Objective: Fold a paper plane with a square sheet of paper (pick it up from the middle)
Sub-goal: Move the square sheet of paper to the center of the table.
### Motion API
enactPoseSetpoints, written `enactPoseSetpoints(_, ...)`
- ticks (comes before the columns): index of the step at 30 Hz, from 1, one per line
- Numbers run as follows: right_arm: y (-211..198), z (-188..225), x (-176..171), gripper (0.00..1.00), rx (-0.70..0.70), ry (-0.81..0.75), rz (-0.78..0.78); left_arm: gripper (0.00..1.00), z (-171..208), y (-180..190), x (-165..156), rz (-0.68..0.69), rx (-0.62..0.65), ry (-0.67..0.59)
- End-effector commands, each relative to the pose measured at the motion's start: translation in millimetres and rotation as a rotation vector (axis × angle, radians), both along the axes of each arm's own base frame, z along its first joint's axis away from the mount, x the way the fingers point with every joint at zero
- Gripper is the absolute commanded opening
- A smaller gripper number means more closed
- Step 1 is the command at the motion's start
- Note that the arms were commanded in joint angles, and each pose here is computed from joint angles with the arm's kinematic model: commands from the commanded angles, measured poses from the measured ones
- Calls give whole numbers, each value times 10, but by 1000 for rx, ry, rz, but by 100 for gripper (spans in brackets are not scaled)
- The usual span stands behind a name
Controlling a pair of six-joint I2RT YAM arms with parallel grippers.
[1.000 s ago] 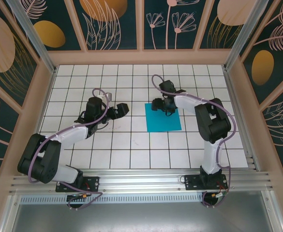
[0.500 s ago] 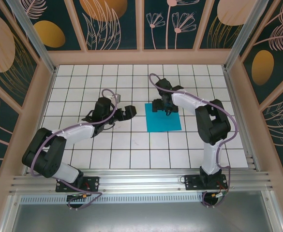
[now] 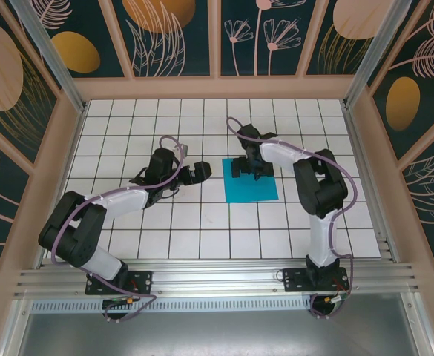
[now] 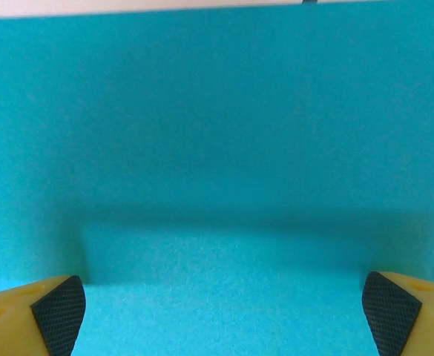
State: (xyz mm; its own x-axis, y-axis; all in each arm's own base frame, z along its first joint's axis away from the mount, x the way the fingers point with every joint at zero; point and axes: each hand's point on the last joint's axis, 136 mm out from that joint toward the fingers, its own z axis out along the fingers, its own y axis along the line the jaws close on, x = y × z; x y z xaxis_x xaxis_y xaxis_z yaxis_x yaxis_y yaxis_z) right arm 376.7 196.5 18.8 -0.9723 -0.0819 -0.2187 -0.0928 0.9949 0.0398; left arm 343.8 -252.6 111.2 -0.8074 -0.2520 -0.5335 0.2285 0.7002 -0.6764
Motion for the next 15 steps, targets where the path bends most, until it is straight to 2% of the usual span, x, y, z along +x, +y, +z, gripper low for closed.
enactPoseSetpoints(1, 33, -154, -109, 99, -11, 64, 32, 99, 29, -8, 46, 5, 9, -12)
enactPoseSetpoints(7, -25, -257, -149, 99, -42, 84, 21, 99, 18, 8, 26, 7, 15, -8)
enactPoseSetpoints(15, 28, 185, 35, 99, -30, -20, 5, 98, 29, 8, 28, 6, 14, -11)
